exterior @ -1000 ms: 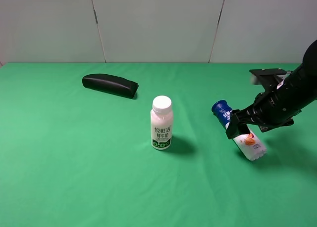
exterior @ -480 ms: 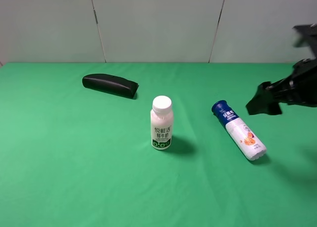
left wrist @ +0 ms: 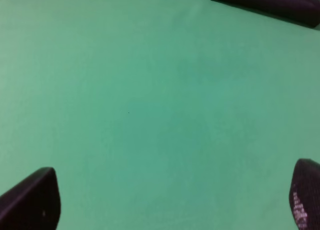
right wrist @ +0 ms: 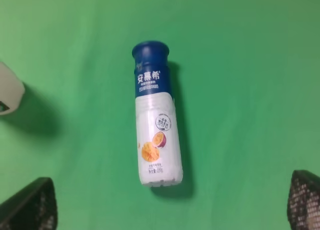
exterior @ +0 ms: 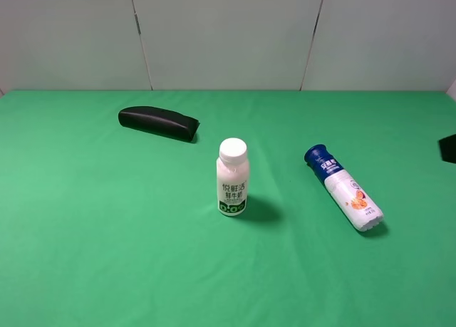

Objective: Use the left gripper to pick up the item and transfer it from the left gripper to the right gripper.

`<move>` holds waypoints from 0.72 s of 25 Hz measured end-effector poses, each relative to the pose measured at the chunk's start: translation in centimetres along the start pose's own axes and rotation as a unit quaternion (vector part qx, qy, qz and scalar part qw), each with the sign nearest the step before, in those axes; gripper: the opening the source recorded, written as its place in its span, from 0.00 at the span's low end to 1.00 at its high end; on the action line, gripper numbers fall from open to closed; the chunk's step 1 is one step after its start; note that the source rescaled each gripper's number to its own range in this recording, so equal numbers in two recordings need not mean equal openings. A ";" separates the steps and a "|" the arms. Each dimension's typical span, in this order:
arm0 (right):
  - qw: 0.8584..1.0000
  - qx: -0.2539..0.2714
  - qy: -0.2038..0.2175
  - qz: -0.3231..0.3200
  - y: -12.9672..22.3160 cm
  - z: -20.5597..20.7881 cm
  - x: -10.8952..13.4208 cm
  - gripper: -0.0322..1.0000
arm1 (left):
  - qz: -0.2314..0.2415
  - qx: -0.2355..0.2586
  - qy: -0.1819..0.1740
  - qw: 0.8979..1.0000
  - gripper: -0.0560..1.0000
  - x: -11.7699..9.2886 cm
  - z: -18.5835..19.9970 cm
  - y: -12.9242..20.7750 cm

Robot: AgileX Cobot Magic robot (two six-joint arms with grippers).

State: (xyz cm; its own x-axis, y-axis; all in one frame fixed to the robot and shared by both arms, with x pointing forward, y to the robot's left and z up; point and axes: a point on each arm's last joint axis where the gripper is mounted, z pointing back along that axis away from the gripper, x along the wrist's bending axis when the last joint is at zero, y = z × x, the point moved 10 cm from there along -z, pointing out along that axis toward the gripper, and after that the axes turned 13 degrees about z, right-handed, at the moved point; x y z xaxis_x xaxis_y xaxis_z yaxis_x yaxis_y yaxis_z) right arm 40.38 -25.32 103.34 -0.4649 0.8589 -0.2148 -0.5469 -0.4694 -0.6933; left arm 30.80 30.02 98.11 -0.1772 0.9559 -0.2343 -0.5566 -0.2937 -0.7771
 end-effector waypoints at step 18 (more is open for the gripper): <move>0.989 -0.135 0.049 -0.019 5.9 4.3 2.5 1.00 | 0.000 0.000 0.000 1.000 0.85 0.0 0.0 0.0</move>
State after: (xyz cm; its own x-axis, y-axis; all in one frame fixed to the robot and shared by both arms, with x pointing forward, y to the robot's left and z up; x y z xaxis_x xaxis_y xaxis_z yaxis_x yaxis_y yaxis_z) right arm 33.01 -26.79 101.62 -0.3715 0.8965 -0.2415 -0.3496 -0.3760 -0.8581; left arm 30.80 30.00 98.11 -0.1767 0.9558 -0.2351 -0.5567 -0.2940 -0.7769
